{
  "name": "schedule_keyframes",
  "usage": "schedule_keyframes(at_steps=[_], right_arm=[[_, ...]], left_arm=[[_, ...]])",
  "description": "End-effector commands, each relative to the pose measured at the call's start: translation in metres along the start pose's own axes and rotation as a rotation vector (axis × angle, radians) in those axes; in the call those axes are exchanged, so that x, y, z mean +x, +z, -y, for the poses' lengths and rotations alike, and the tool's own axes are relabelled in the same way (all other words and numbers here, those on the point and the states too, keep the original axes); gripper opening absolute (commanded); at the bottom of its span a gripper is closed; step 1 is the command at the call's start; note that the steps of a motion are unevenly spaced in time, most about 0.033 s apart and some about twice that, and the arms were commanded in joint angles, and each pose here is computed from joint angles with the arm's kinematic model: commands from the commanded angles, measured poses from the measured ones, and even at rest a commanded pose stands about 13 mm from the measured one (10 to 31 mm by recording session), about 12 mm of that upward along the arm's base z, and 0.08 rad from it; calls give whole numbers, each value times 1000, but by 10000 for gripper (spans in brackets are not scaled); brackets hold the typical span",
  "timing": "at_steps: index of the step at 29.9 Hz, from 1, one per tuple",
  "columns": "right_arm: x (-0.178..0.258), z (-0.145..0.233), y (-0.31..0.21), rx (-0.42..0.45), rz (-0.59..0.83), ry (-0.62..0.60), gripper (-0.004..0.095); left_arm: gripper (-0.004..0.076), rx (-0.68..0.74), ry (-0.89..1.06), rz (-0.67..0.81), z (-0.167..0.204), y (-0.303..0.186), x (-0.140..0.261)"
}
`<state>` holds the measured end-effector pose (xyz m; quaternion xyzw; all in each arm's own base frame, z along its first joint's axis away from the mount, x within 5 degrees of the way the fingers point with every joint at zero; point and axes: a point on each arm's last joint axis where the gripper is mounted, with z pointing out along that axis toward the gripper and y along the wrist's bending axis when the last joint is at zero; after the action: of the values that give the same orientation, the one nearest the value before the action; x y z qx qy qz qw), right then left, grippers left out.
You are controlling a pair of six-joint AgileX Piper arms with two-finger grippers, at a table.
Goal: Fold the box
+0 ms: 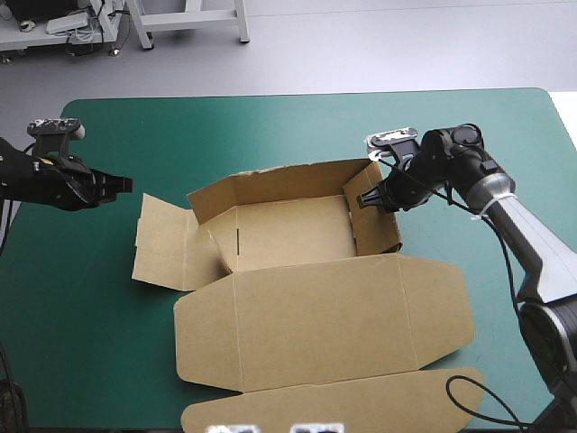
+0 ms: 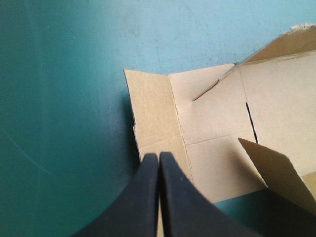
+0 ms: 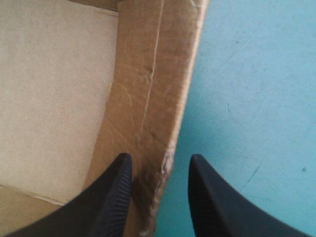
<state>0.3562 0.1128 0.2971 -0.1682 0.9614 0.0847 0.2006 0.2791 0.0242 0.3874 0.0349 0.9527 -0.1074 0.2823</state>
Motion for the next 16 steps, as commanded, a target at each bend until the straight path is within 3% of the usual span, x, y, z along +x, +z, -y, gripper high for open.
schedule_keyframes(at_steps=[1, 9, 11, 14, 16], right_arm=[[-8, 0, -6, -1, 68, -18, 351], [-6, 2, 34, -41, -36, -11, 321], [-6, 0, 40, -69, -47, 0, 219], [-8, -2, 39, -91, -31, 13, -16], [-11, -3, 36, -96, -28, 14, -14]], left_arm=[[-9, 12, 5, 88, 7, -17, -6], [-9, 13, 6, 86, 7, -17, -5], [-9, 13, 6, 86, 7, -17, -5], [-9, 15, 6, 71, 7, -16, -4], [-9, 6, 9, 68, 6, -16, -4]])
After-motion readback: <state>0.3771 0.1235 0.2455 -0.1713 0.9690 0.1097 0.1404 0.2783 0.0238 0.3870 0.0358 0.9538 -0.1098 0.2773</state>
